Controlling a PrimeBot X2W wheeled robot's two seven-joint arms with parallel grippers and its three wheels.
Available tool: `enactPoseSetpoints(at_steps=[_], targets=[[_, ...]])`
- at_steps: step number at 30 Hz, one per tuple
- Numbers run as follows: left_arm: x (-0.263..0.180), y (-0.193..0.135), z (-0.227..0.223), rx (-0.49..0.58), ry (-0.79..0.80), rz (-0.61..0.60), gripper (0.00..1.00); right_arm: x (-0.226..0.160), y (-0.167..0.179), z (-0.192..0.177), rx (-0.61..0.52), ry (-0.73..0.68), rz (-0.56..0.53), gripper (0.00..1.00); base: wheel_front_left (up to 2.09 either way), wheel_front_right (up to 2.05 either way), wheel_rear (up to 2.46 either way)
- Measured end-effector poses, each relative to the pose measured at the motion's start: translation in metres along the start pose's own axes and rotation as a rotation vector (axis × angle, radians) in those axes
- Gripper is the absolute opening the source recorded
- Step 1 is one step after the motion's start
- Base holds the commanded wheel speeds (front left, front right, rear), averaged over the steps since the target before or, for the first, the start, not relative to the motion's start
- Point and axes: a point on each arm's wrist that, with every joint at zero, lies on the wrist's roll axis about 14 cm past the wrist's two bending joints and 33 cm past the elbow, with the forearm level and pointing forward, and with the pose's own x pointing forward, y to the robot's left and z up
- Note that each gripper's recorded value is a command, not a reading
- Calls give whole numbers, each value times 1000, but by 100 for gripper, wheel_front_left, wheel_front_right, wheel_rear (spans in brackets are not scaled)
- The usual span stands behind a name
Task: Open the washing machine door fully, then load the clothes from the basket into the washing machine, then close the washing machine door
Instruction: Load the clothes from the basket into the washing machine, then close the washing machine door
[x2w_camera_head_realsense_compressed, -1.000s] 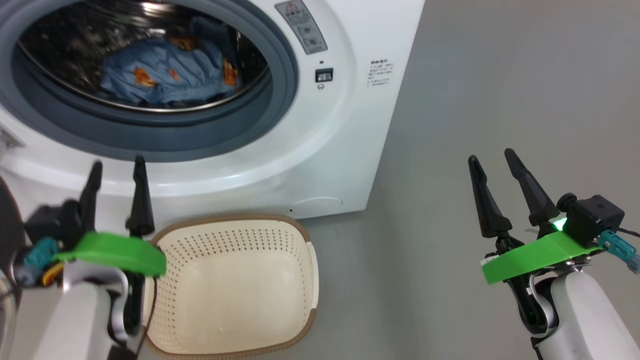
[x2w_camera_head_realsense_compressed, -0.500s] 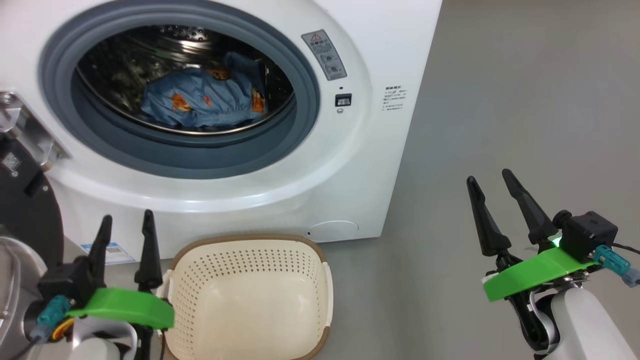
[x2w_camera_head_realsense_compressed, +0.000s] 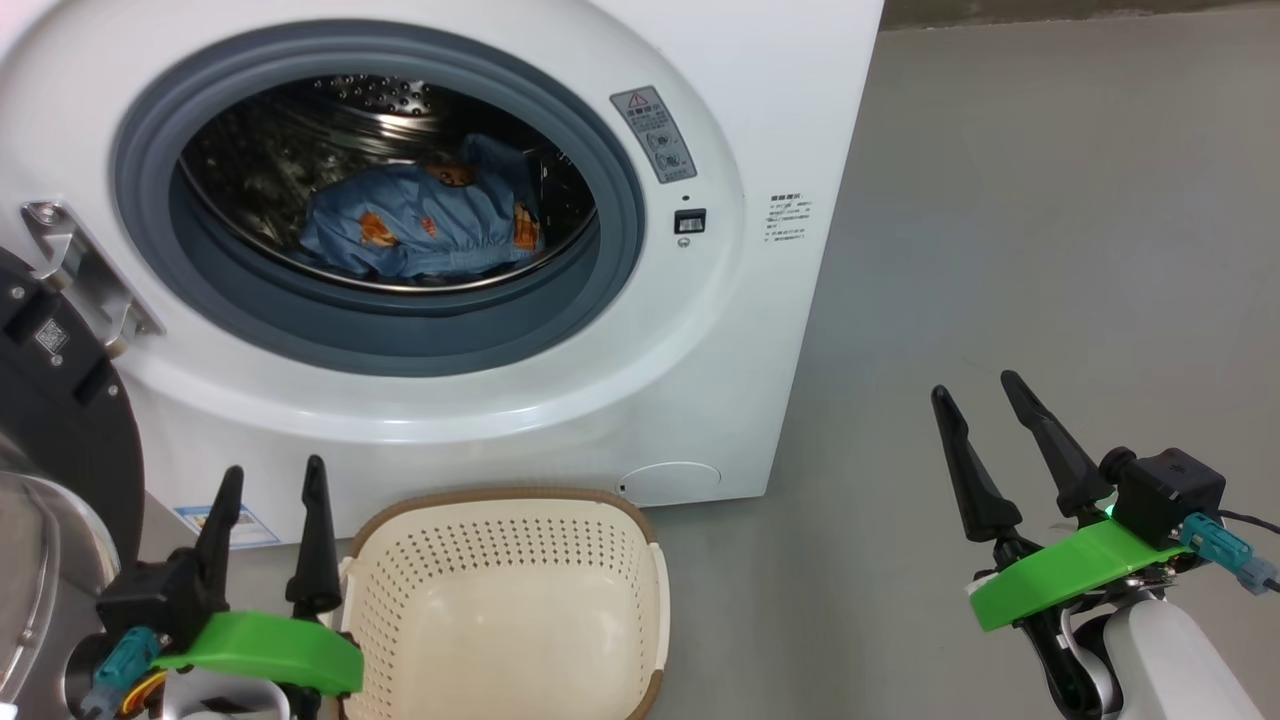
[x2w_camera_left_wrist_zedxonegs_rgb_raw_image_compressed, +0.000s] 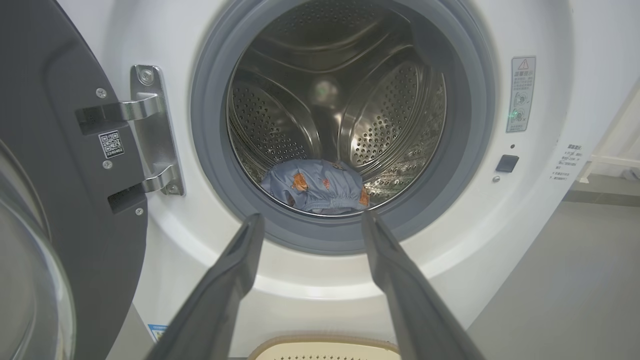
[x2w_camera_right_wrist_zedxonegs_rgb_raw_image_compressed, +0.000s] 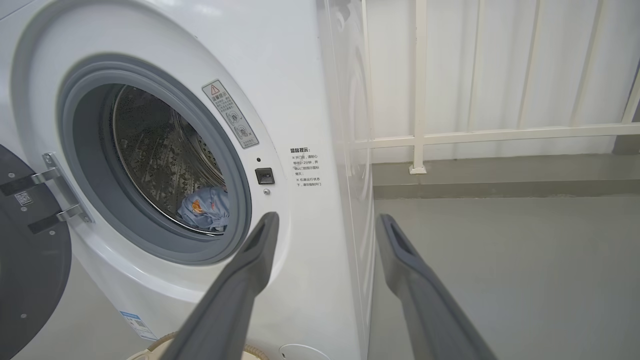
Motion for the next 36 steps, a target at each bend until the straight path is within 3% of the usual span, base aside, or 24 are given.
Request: enactPoseSetpoints(at_steps=[36], targets=[[-3,2,-3,-14,5,-1,100,-1,0,1,-4,-1,2,100,0,0,0]])
